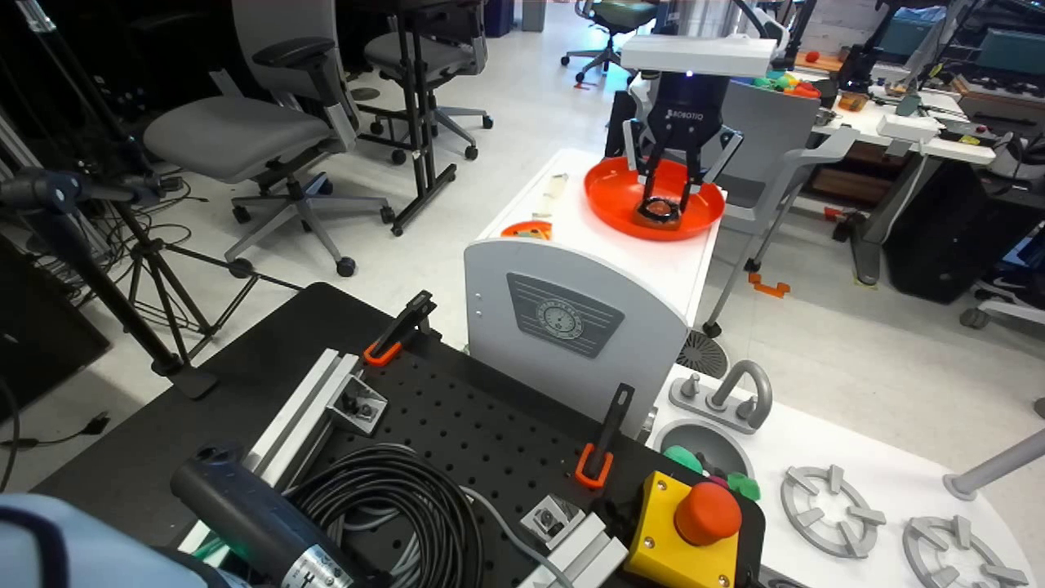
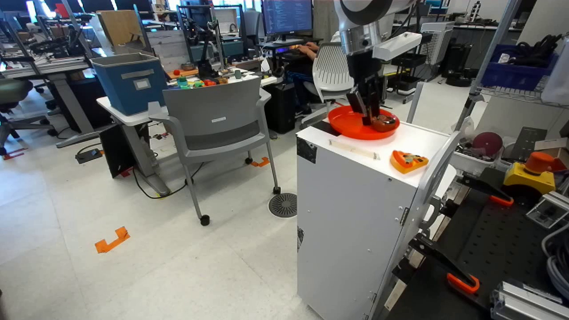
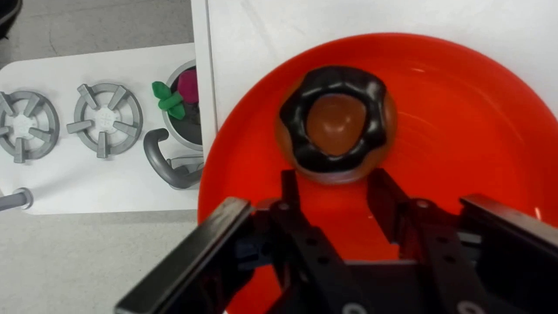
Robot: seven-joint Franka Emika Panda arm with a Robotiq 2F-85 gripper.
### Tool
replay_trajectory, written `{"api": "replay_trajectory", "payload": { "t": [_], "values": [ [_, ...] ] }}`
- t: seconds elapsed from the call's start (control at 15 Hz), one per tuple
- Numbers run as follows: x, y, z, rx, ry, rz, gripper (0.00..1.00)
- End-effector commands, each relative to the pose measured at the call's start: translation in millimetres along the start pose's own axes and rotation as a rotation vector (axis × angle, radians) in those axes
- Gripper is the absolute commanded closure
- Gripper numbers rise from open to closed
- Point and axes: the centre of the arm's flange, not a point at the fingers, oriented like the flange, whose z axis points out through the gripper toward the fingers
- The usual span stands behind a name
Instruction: Remove the donut from the plate
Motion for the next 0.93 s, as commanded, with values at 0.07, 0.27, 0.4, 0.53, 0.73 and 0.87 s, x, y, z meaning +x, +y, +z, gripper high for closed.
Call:
{"api": "replay_trajectory", "payload": {
  "t": [0.07,0.27,0.4,0.53,0.73,0.87],
  "values": [
    [2.4,3.0,1.9,0.009,0.015,-0.021,0.92],
    [2.5,3.0,1.3,0.011,0.015,-0.019,0.58],
    [2.4,3.9,1.1,0.011,0.015,-0.015,0.48],
    [2.3,5.3,0.8,0.012,0.011,-0.011,0.35],
    [1.7,6.2,0.3,0.015,0.013,-0.006,0.12],
    [1.1,6.2,0.2,0.016,0.015,-0.005,0.00]
  ]
}}
